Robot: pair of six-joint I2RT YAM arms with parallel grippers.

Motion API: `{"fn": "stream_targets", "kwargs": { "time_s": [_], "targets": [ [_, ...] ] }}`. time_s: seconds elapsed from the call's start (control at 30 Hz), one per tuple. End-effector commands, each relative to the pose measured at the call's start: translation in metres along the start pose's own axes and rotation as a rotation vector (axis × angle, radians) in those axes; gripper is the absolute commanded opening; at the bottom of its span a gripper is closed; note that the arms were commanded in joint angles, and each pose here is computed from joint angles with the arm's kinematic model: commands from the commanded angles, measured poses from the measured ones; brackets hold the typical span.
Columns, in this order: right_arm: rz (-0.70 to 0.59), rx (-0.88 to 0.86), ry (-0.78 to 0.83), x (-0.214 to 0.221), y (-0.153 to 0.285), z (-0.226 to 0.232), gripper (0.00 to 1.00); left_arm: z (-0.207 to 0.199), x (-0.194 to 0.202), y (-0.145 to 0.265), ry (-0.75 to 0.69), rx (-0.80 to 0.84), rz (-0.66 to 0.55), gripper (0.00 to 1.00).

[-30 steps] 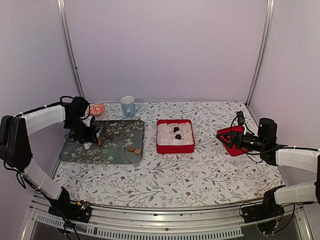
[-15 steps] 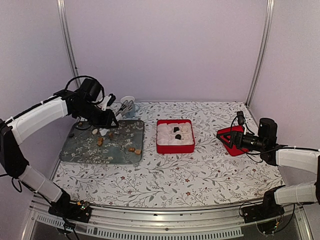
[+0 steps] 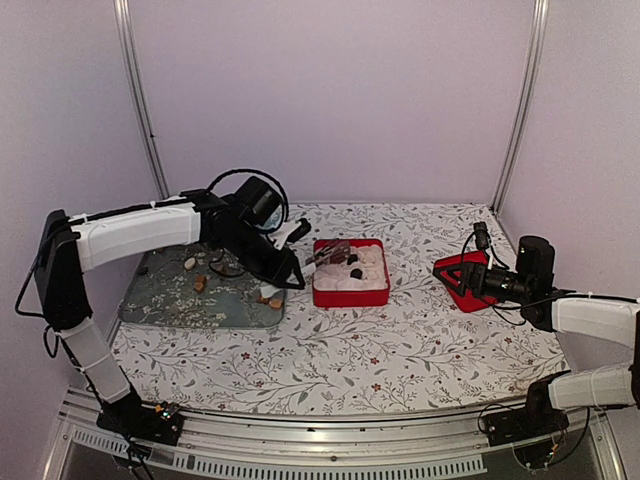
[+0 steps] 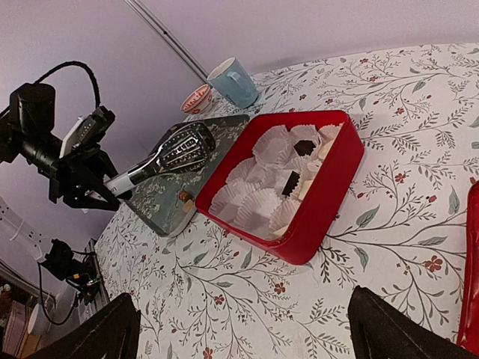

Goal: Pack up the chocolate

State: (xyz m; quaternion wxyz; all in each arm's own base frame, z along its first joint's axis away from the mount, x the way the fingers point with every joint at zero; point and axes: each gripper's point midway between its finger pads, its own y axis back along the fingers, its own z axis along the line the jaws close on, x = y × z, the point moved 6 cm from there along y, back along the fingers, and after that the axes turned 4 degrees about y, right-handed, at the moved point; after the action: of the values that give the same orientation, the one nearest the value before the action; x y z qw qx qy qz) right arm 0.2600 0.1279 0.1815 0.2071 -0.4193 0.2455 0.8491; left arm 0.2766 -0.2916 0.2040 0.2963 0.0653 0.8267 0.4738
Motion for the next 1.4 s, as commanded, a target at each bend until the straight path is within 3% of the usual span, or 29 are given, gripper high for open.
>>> {"fn": "stream_targets", "kwargs": {
  "time_s": [0.0,0.4,1.37],
  "targets": [
    [-0.005,0.001,0.007,-0.004,-0.001,0.001,0.99,-0.024,-0.010,-0.013,-0.056,0.084,-0.007,0.25],
    [-0.001,0.005,0.007,-0.002,-0.001,0.000,0.99,-0.025,-0.007,-0.053,-0.053,0.086,0.084,0.25],
    [-0.003,0.012,0.009,-0.002,0.000,0.000,0.99,-0.022,-0.007,-0.051,-0.061,0.063,0.084,0.35]
  ]
}}
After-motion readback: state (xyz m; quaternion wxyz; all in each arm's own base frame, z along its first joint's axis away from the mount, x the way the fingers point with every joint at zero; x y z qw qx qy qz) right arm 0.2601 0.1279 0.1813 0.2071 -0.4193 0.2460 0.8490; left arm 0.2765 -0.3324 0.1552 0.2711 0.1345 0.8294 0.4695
